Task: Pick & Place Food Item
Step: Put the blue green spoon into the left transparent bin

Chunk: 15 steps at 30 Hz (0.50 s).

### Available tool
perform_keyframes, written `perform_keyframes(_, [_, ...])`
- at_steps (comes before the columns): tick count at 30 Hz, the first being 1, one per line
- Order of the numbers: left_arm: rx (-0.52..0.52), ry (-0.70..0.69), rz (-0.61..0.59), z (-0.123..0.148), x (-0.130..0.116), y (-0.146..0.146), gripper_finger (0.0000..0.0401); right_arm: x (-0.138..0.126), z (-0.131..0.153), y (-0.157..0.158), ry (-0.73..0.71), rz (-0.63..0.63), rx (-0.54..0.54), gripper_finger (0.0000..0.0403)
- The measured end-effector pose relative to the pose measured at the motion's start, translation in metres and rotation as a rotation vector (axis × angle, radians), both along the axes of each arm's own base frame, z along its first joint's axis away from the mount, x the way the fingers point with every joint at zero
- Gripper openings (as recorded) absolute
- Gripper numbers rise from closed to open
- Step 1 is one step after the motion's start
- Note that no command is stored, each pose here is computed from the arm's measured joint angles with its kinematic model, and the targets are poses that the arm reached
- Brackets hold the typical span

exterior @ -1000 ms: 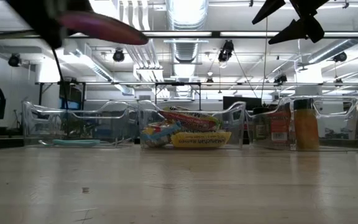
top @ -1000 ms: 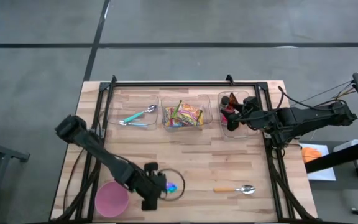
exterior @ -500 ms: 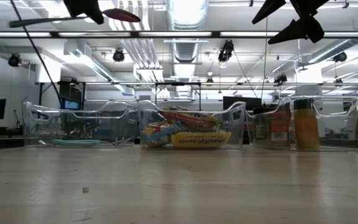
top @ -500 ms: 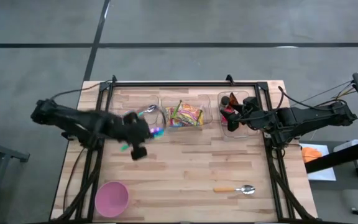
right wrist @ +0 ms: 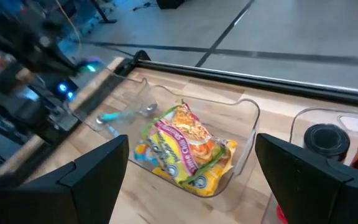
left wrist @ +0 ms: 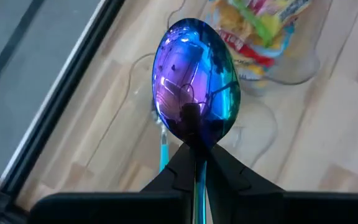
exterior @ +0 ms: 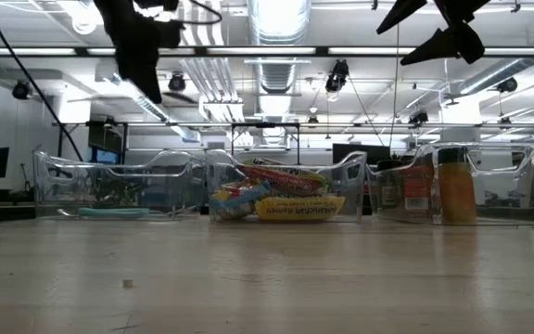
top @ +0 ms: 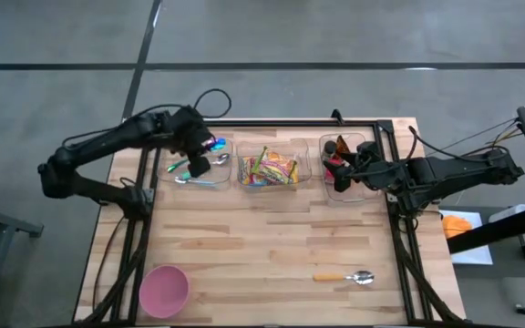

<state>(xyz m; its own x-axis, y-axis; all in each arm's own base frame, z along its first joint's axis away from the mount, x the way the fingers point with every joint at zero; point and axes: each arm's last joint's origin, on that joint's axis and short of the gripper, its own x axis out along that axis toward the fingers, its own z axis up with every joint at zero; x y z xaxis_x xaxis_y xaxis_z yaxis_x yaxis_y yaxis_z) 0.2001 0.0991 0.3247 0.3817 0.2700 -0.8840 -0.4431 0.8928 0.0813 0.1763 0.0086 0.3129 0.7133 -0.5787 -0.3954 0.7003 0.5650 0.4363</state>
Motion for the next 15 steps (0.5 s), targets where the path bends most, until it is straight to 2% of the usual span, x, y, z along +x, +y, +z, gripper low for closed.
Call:
perform_keyframes(4, [-0.045, -0.04, -0.009, -0.028, 0.0, 0.013, 0.002, -0.006, 0.004, -0.001, -0.057, -0.009, 0.048, 0.0345])
perform_keyframes(8, [-0.068, -0.049, -0.029, -0.054, 0.001, 0.014, 0.002, -0.016, 0.011, -0.001, -0.078, 0.075, 0.063, 0.0345])
perform_keyframes(15, [-0.109, 0.047, -0.047, -0.089, -0.009, 0.01, 0.002, -0.034, 0.022, -0.002, -0.132, 0.137, 0.059, 0.0345])
